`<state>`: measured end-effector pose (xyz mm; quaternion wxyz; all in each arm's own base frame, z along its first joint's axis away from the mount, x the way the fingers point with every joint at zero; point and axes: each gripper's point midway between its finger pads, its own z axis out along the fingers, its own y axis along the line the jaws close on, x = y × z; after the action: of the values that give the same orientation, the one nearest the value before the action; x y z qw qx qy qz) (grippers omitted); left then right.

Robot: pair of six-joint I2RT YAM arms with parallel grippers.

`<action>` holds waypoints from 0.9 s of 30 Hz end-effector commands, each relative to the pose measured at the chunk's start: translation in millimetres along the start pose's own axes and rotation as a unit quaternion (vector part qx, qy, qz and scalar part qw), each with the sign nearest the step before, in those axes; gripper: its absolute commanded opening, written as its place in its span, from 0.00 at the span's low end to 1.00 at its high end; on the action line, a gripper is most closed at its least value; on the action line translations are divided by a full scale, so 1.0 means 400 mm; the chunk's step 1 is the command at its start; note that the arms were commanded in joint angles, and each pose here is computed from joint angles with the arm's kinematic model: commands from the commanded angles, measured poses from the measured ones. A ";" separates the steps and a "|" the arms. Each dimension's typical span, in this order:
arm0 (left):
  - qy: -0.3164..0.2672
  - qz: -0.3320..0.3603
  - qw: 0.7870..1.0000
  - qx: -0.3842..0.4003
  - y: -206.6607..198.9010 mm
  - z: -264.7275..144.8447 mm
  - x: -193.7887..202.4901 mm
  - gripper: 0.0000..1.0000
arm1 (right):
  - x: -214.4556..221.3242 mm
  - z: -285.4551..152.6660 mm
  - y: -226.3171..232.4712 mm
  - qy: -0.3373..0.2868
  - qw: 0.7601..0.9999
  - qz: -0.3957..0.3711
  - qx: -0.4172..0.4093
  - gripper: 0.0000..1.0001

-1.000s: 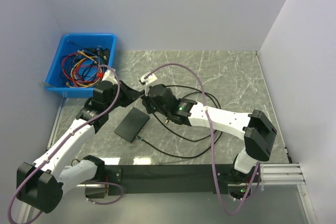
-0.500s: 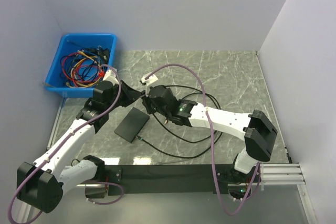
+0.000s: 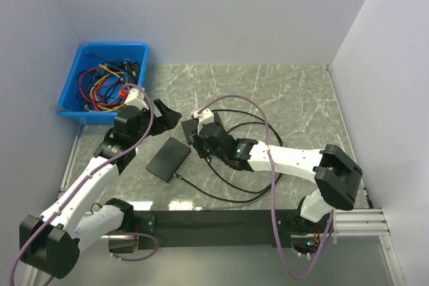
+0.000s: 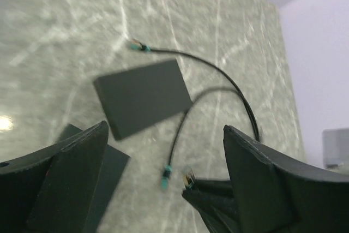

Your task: Insert the plug into the switch port

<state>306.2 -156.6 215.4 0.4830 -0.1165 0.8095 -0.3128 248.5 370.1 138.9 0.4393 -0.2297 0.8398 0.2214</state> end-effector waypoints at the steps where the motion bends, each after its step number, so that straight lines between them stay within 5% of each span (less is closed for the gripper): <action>1: -0.091 0.026 0.995 -0.026 0.029 -0.010 -0.090 0.91 | -0.025 -0.008 0.015 -0.025 0.999 0.043 -0.022 0.00; 7: -0.170 0.065 0.983 -0.015 0.052 0.031 -0.147 0.90 | 0.065 0.022 -0.030 0.020 0.996 0.085 -0.025 0.00; 27: -0.039 0.097 0.990 0.091 0.082 0.383 -0.064 0.82 | 0.138 0.147 -0.154 0.062 0.985 0.162 0.000 0.00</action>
<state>438.7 -167.2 146.4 0.5306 -0.0327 0.7926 -0.2987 276.4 336.4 39.8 0.3266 -0.1274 0.9026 0.2498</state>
